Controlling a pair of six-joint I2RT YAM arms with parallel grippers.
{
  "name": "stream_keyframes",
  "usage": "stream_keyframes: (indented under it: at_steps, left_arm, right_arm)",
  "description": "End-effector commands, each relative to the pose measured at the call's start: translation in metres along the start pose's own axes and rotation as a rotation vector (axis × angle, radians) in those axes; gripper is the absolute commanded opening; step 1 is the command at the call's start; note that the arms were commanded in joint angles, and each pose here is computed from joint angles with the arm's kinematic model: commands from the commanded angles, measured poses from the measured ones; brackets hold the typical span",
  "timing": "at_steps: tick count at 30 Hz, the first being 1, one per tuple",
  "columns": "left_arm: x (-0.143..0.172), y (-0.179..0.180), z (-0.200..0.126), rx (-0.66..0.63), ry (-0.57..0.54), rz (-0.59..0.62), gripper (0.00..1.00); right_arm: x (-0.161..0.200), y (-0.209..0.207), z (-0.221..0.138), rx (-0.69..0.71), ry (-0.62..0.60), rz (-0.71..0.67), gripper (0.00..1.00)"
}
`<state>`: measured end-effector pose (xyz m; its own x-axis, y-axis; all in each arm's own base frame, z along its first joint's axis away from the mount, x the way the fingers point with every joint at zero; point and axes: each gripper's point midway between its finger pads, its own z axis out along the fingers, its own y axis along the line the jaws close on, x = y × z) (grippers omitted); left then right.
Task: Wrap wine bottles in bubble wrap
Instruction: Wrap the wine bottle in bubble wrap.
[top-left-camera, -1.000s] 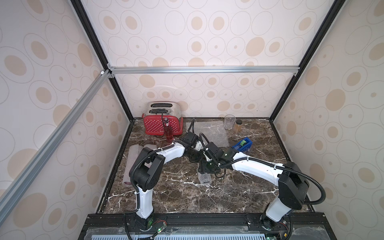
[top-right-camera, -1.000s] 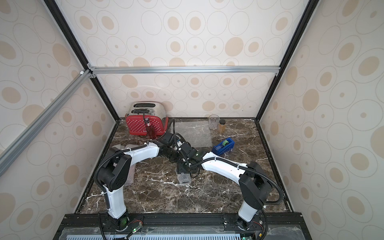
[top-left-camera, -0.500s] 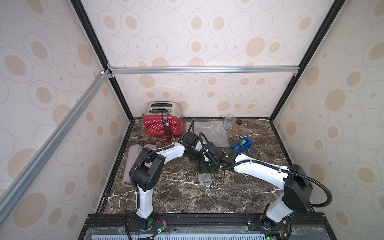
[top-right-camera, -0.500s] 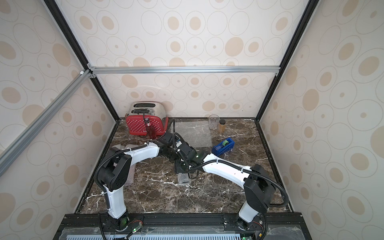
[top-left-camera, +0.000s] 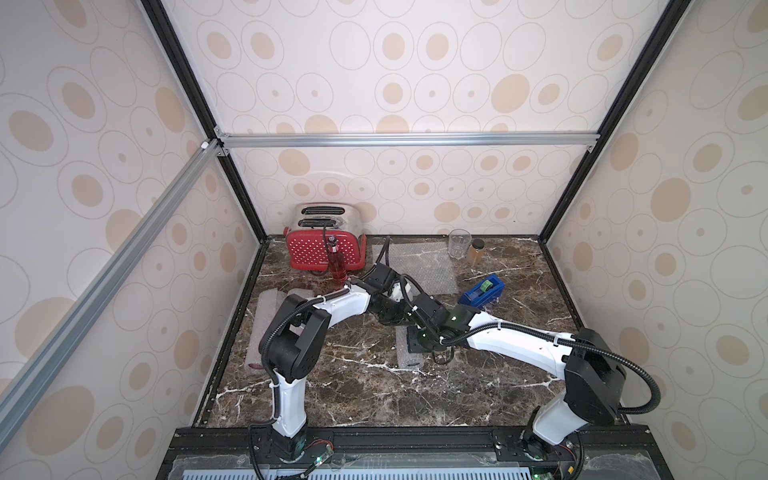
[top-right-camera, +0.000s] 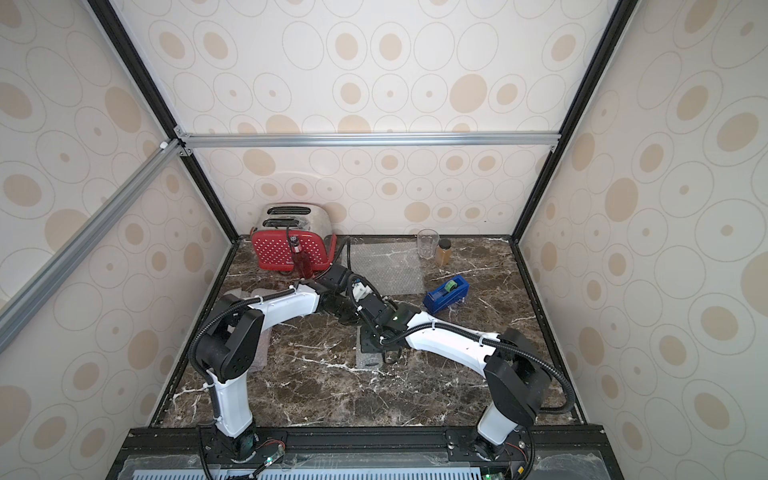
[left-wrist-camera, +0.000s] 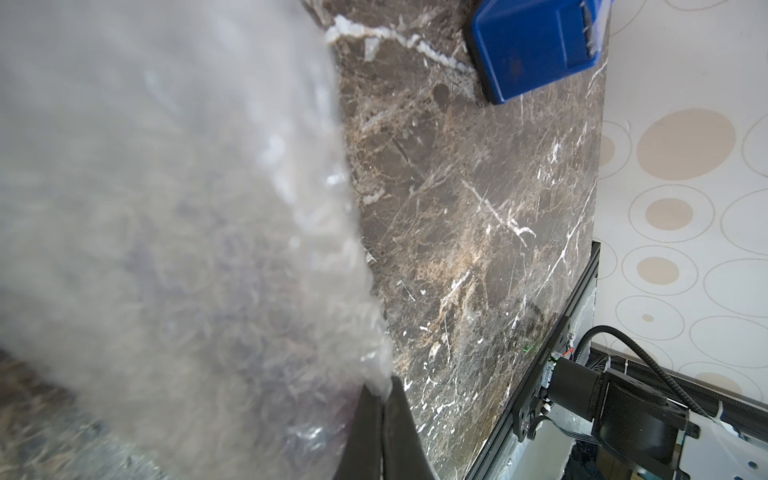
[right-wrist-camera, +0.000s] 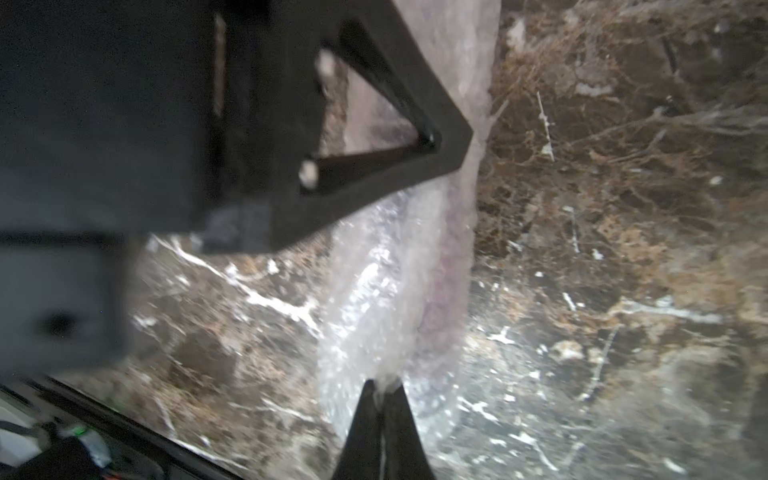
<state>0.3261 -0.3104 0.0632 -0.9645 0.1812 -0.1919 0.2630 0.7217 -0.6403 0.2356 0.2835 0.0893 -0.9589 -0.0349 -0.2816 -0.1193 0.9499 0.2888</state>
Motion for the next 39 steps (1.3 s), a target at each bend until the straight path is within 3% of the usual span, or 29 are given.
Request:
stream_keyframes:
  at_steps: [1,8,12,18,26,30,35,39]
  left_arm:
    - [0.055,0.085,0.018,-0.3,0.165,-0.114,0.06]
    - [0.053,0.088,0.017,-0.317,0.164,-0.11,0.19]
    - [0.054,0.089,0.017,-0.327,0.166,-0.106,0.26]
    - [0.054,0.09,0.016,-0.329,0.164,-0.1,0.28]
    - [0.054,0.09,0.016,-0.332,0.162,-0.098,0.27]
    - [0.055,0.09,0.015,-0.333,0.161,-0.094,0.27]
    - [0.054,0.089,0.012,-0.333,0.153,-0.084,0.27]
    - [0.052,0.086,0.01,-0.327,0.142,-0.074,0.27]
  right_arm:
    - [0.004,-0.014,-0.011,0.001,-0.003,0.035,0.0]
    - [0.021,-0.022,0.007,-0.007,0.063,0.043,0.01]
    - [0.026,-0.02,0.017,-0.018,0.098,0.043,0.11]
    - [0.016,-0.021,0.007,-0.024,0.1,0.009,0.21]
    - [-0.018,-0.008,-0.007,-0.161,0.03,-0.015,0.35]
    - [-0.018,0.003,0.01,-0.213,0.076,-0.019,0.32]
    - [-0.008,0.002,0.03,-0.221,0.138,0.002,0.09]
    - [0.004,-0.008,0.035,-0.211,0.151,0.032,0.03]
